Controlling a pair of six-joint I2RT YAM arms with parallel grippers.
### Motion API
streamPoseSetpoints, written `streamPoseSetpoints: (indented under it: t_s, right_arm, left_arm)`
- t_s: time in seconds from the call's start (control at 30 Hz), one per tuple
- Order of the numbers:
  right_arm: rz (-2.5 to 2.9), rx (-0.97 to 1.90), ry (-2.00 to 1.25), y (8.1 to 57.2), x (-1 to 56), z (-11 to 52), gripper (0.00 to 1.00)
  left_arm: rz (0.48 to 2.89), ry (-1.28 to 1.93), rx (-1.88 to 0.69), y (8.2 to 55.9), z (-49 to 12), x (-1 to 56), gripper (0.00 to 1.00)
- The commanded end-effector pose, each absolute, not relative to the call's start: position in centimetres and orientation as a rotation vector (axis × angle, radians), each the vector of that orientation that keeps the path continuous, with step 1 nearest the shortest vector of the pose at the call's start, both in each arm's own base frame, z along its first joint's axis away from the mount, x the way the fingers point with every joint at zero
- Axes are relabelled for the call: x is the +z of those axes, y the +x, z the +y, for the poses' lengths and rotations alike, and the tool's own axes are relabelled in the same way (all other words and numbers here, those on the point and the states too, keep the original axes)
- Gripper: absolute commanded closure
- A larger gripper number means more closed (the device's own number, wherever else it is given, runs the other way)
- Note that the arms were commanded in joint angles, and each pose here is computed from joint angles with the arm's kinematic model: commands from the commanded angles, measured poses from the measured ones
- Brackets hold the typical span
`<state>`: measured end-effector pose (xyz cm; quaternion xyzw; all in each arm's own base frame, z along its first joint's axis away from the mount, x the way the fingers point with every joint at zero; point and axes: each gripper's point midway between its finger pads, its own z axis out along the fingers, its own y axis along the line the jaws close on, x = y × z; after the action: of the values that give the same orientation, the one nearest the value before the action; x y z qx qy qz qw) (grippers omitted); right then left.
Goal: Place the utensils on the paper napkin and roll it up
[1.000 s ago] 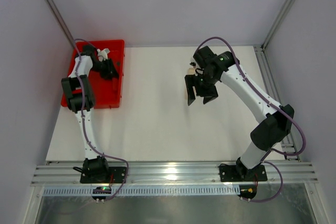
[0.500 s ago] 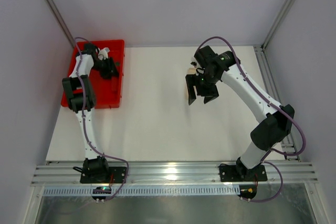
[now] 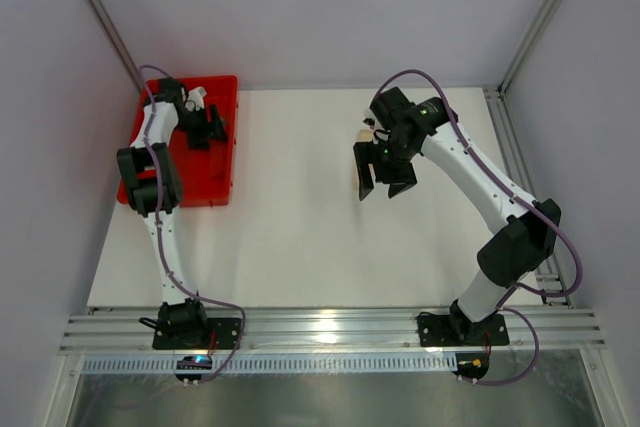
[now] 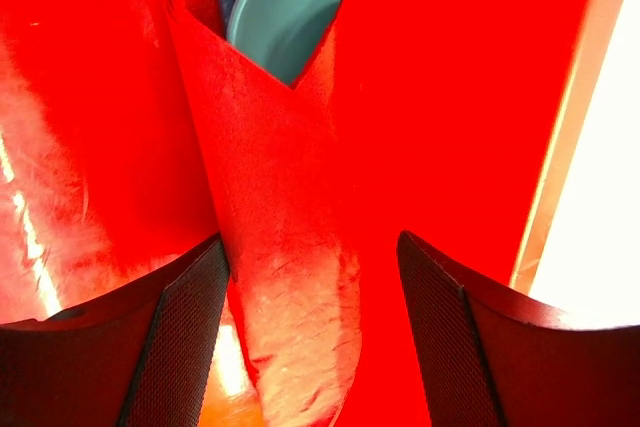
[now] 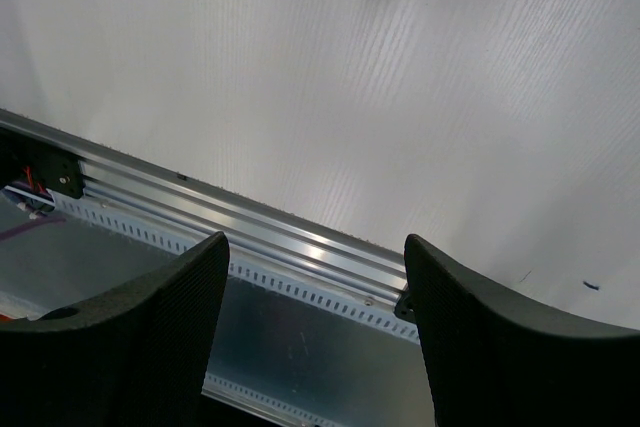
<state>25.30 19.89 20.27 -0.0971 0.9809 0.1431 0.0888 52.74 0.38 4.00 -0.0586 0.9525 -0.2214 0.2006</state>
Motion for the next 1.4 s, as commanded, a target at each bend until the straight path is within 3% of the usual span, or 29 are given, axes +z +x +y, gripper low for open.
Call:
streamPoseSetpoints:
  t_s: [0.0, 0.27, 0.33, 0.7, 0.73, 0.8, 0.9, 0.93, 0.97, 1.33, 1.37]
  right_arm:
    - [2.927, 0.437, -0.298, 24.2, 21.1, 19.3, 0.26]
    - [2.931, 0.450, -0.296, 24.3, 21.0, 19.5, 0.26]
    - [2.923, 0.455, -0.297, 24.3, 21.1, 19.5, 0.26]
    - [2.885, 0.414, -0.246, 25.0, 21.5, 19.0, 0.20]
    - [2.876, 0.408, -0.244, 25.2, 21.6, 18.9, 0.17]
    - [2.859, 0.362, -0.214, 25.8, 21.3, 18.5, 0.01]
    - [2.827, 0.355, -0.187, 26.4, 20.9, 18.6, 0.00]
    - [2.821, 0.353, -0.177, 26.6, 20.7, 18.6, 0.01]
    - [2.818, 0.351, -0.163, 26.7, 20.3, 18.6, 0.00]
    - [2.466, 0.304, 0.031, 29.5, 16.5, 16.4, 0.00]
    - [2.386, 0.337, 0.037, 30.5, 17.1, 16.8, 0.00]
  left_arm:
    - [2.723, -0.195, -0.475, 51.6, 1.9, 2.6, 0.30]
    - [2.592, -0.300, -0.412, 52.7, 2.4, 6.9, 0.27]
    - [2.557, -0.309, -0.414, 53.1, 2.4, 8.2, 0.17]
    - [2.306, -0.389, -0.383, 54.7, 2.9, 18.3, 0.15]
    - [2.297, -0.453, -0.426, 54.4, 2.3, 18.9, 0.15]
    - [2.284, -0.506, -0.457, 54.3, 1.5, 19.2, 0.15]
    - [2.266, -0.456, -0.440, 53.8, -1.6, 20.6, 0.14]
    - [2.279, -0.415, -0.448, 53.3, -3.4, 21.3, 0.03]
    - [2.281, -0.406, -0.460, 52.9, -4.2, 21.8, 0.01]
    - [2.248, -0.265, -0.626, 43.7, -17.1, 25.4, 0.01]
    - [2.162, -0.276, -0.688, 42.9, -17.8, 27.9, 0.01]
